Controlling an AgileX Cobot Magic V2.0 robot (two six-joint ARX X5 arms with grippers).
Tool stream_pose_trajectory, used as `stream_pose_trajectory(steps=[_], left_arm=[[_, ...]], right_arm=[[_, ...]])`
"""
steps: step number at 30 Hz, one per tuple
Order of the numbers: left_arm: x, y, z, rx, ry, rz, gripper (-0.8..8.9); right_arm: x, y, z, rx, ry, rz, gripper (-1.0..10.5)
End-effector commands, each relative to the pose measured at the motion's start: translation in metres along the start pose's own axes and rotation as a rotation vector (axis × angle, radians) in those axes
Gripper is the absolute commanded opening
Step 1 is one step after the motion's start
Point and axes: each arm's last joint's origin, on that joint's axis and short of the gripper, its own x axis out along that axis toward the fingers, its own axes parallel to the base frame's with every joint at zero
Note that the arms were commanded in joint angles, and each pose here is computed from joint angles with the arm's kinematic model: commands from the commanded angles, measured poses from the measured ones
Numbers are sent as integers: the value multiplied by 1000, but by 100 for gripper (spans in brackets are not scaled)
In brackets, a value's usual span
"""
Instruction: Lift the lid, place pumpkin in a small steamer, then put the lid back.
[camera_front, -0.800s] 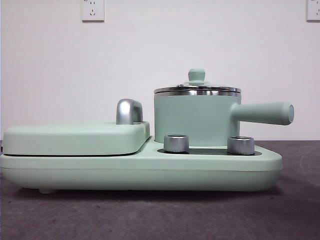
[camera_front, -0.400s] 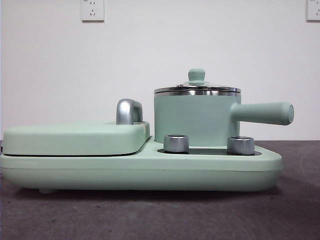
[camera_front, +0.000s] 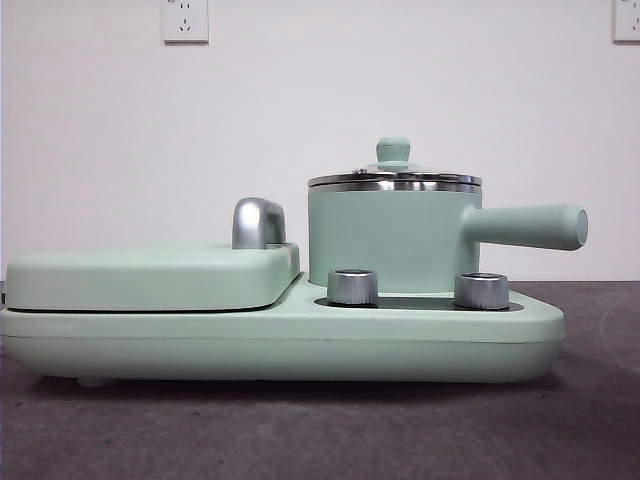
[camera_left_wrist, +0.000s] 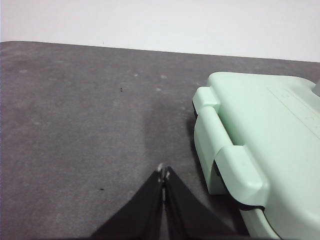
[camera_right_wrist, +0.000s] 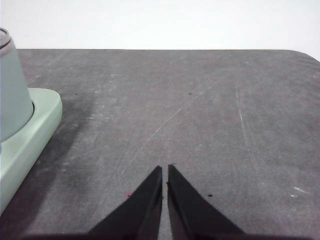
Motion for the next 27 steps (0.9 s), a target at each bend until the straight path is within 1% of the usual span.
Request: stream_pose_trajectory(steps=[1, 9, 19, 27], left_arm=[[2, 1, -7, -6, 24, 6, 6], [2, 1, -7, -6, 24, 6, 6], [2, 1, -7, -6, 24, 6, 6], [2, 1, -7, -6, 24, 6, 6]], right_arm=[[0, 0, -1, -7, -3, -4, 17], [0, 0, -1, -6, -3, -7, 17], [0, -6, -1, 3, -5, -62, 17], [0, -7, -1, 3, -6, -70, 16]])
